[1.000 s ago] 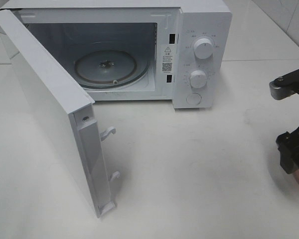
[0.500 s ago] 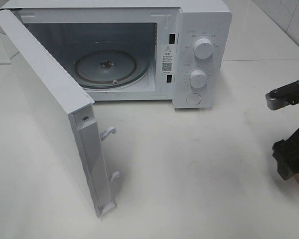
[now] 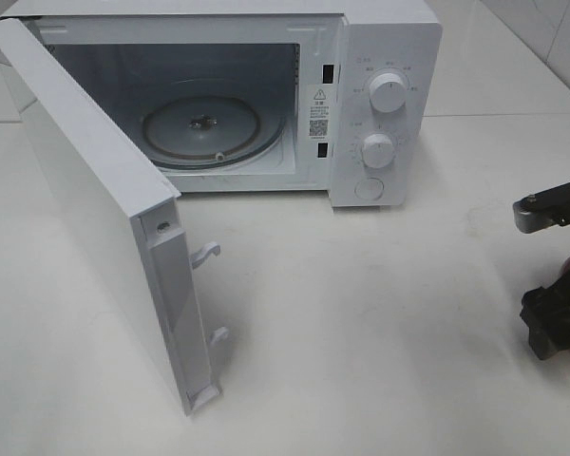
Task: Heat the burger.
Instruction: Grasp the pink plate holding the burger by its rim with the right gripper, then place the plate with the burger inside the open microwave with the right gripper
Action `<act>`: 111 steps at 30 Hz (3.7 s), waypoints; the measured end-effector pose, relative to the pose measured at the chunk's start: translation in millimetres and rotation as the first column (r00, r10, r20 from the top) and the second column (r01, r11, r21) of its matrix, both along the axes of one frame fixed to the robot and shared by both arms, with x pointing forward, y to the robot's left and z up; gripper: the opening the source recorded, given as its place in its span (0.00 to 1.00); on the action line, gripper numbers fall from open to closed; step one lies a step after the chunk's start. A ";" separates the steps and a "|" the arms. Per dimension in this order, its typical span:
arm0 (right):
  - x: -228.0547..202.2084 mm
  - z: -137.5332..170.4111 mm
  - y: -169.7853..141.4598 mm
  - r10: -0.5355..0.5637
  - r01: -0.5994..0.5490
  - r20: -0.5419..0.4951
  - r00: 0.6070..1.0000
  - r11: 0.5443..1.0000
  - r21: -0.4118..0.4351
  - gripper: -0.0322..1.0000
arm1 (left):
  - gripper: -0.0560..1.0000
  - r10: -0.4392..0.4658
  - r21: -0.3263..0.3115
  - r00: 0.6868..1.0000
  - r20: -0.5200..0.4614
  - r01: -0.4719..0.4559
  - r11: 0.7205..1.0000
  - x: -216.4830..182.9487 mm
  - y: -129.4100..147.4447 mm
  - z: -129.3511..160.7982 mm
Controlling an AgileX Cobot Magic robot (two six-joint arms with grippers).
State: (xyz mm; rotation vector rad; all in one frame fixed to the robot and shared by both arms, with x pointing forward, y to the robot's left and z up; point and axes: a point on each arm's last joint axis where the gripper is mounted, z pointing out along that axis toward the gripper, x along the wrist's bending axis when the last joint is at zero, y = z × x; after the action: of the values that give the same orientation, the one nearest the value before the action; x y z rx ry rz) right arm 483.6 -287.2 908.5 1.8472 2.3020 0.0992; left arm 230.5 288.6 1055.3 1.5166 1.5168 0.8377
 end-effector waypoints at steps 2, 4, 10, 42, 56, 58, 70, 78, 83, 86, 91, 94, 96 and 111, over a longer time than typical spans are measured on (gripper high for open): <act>0.6 -2.4 0.1 -0.005 0.005 -0.004 1.000 1.000 0.002 0.88 | 0.99 0.000 0.000 1.000 0.000 0.000 1.000 0.0 0.0 0.0; 2.2 -9.0 0.4 -0.013 0.013 -0.015 1.000 1.000 0.003 0.88 | 0.99 0.000 0.000 1.000 0.000 0.000 1.000 0.0 0.0 0.0; 2.8 -20.0 -0.3 -0.012 0.012 -0.050 0.999 1.000 -0.008 0.87 | 0.99 0.000 0.000 1.000 0.000 0.000 1.000 0.0 0.0 0.0; 3.0 -22.8 -3.3 -0.085 0.084 -0.059 0.995 0.996 -0.033 0.22 | 0.99 0.000 0.000 1.000 0.001 0.000 1.000 0.0 0.0 0.1; -3.6 -8.6 -3.1 -0.112 0.106 -0.050 0.992 0.987 -0.123 0.09 | 0.99 0.000 0.000 1.000 0.001 0.000 1.000 0.0 0.0 0.1; -4.6 -8.2 -0.2 -0.108 0.100 -0.053 0.993 0.984 -0.146 0.09 | 0.99 0.000 0.000 1.000 0.001 0.000 1.000 0.0 0.0 0.1; -11.0 -5.5 20.6 -0.068 0.052 -0.053 0.996 0.964 -0.261 0.09 | 0.99 0.000 0.000 1.000 0.001 0.000 1.000 0.0 0.0 0.1; -15.5 -1.5 27.8 -0.037 0.017 -0.060 0.998 0.951 -0.308 0.09 | 0.99 0.000 0.000 1.000 0.001 0.000 1.000 0.0 0.0 0.1; -19.2 12.8 31.0 -0.019 0.011 -0.022 1.000 0.950 -0.312 0.09 | 0.99 0.000 0.000 1.000 0.001 0.000 1.000 0.0 0.0 0.1; -22.3 20.9 31.0 -0.019 0.015 -0.007 1.000 0.947 -0.321 0.09 | 0.99 0.000 0.000 1.000 0.001 0.000 1.000 0.0 0.0 0.1; -26.9 29.5 33.6 -0.011 0.012 0.006 1.000 0.945 -0.328 0.09 | 0.99 0.000 0.000 1.000 0.001 0.000 1.000 0.0 0.0 0.1; -31.6 36.2 40.2 0.023 -0.016 0.016 1.000 0.943 -0.333 0.09 | 0.99 0.000 0.000 1.000 0.001 0.000 1.000 0.0 0.0 0.1; -32.7 37.7 41.5 0.031 -0.023 0.018 0.999 0.942 -0.334 0.09 | 0.99 0.000 0.000 1.000 0.001 0.000 1.000 0.0 0.0 0.1; -54.6 57.5 69.3 0.205 -0.181 0.031 0.978 0.920 -0.348 0.09 | 0.99 0.000 0.000 1.000 0.001 0.000 1.000 0.0 0.0 0.1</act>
State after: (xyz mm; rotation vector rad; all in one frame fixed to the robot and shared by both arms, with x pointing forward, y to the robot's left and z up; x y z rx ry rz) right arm 428.9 -217.9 965.9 1.4235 2.2745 -0.2003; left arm 230.5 288.6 1055.4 1.5159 1.5162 0.8383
